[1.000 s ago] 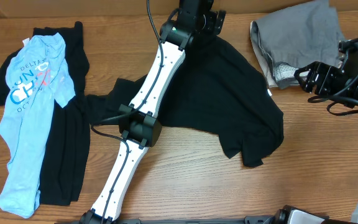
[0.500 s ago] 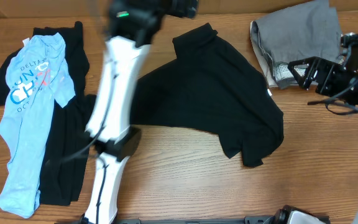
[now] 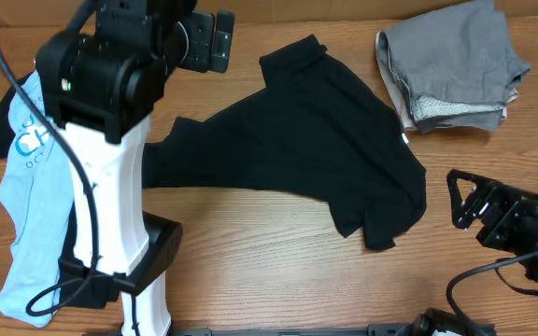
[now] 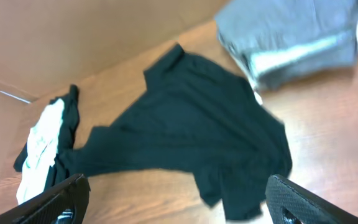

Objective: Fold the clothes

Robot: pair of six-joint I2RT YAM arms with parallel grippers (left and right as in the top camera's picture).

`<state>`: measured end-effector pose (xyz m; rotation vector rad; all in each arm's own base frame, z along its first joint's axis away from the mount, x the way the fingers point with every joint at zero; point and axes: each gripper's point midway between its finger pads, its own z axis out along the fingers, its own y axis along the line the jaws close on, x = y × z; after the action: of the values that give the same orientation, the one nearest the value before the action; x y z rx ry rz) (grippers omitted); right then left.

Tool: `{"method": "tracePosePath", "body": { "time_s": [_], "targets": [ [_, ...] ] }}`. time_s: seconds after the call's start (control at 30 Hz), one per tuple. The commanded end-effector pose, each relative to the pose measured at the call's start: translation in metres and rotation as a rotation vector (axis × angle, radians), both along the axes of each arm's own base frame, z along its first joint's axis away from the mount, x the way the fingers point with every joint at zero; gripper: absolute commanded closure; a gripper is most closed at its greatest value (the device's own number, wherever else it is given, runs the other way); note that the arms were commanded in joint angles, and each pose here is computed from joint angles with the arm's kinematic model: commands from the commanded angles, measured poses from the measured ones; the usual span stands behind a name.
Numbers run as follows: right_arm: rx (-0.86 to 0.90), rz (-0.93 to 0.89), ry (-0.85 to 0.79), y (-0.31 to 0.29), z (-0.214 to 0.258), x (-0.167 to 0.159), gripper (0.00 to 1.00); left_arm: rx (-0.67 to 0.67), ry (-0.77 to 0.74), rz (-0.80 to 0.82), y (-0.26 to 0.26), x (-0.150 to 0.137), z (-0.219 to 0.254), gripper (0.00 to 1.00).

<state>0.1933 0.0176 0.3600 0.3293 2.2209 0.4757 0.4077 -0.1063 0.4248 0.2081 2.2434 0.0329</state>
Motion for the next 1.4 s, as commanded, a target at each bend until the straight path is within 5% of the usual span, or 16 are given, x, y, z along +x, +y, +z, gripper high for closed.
{"method": "tracePosePath", "body": {
  "time_s": [0.0,0.5,0.67,1.03,1.37],
  "targets": [
    [0.000,-0.074,0.114,-0.014,-0.019,0.004,0.07,-0.029,0.172,0.024,0.005,0.015,-0.048,0.00],
    [0.047,-0.029,0.393,-0.022,-0.074,0.052,0.09,0.016,0.850,0.266,0.073,-0.002,-0.286,0.05],
    [0.046,0.058,0.459,-0.001,-0.092,0.072,0.12,-0.108,0.900,0.238,0.083,-0.005,-0.348,0.07],
    [0.014,0.056,0.518,0.009,-0.108,0.085,0.12,-0.174,0.892,0.175,0.079,-0.009,-0.397,0.13],
    [-0.007,0.041,0.520,0.004,-0.109,0.085,0.12,-0.209,0.893,0.163,0.073,-0.009,-0.397,0.58]
  ]
}}
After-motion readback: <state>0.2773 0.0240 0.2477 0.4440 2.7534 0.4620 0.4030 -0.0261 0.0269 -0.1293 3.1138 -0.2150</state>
